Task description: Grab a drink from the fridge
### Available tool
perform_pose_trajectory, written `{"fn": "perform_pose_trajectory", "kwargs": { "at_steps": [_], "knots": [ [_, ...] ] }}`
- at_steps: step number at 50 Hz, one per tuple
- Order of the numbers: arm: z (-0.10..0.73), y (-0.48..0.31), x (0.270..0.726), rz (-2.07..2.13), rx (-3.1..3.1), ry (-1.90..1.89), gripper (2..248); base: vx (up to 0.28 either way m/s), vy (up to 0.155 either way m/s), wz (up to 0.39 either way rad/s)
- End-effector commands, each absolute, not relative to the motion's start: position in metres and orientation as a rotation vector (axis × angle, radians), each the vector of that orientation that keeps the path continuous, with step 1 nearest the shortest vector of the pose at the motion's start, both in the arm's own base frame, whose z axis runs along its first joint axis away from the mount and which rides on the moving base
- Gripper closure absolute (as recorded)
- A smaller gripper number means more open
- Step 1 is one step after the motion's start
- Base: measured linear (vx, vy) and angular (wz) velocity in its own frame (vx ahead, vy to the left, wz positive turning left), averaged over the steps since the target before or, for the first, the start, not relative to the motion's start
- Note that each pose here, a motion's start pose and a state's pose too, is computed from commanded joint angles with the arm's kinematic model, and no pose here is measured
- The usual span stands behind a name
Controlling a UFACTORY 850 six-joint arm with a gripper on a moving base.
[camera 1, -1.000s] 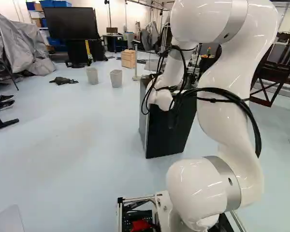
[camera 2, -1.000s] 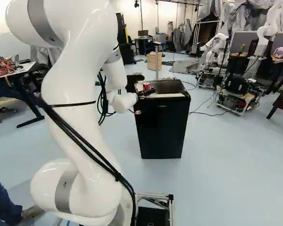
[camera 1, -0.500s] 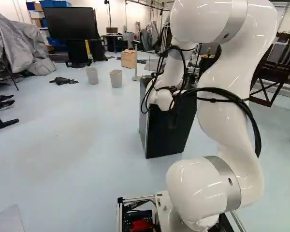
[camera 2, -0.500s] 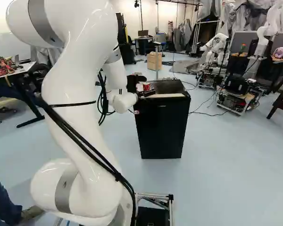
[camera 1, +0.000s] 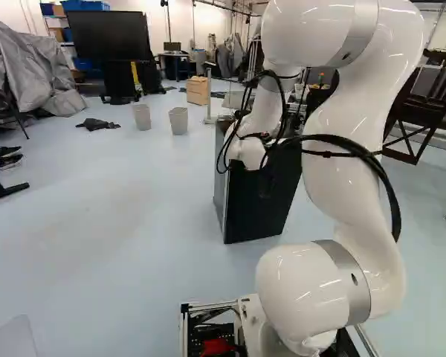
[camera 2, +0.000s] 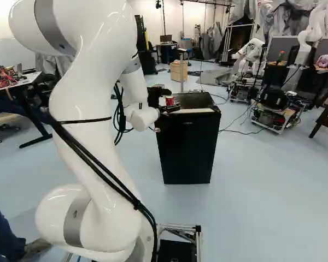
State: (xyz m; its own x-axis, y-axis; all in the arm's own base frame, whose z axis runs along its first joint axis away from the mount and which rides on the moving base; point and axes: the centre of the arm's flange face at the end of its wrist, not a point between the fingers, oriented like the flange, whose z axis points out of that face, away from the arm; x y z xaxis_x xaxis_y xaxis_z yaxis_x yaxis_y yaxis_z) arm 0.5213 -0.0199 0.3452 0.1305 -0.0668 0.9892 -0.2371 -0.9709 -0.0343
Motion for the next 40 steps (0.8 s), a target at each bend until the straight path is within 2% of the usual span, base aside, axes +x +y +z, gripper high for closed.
{"fn": "perform_pose_trajectory", "kwargs": {
  "at_steps": [40],
  "knots": [
    [0.341,-0.02,0.549,1.987,2.243,-0.308,3,0.0,0.0,0.0]
  ]
}}
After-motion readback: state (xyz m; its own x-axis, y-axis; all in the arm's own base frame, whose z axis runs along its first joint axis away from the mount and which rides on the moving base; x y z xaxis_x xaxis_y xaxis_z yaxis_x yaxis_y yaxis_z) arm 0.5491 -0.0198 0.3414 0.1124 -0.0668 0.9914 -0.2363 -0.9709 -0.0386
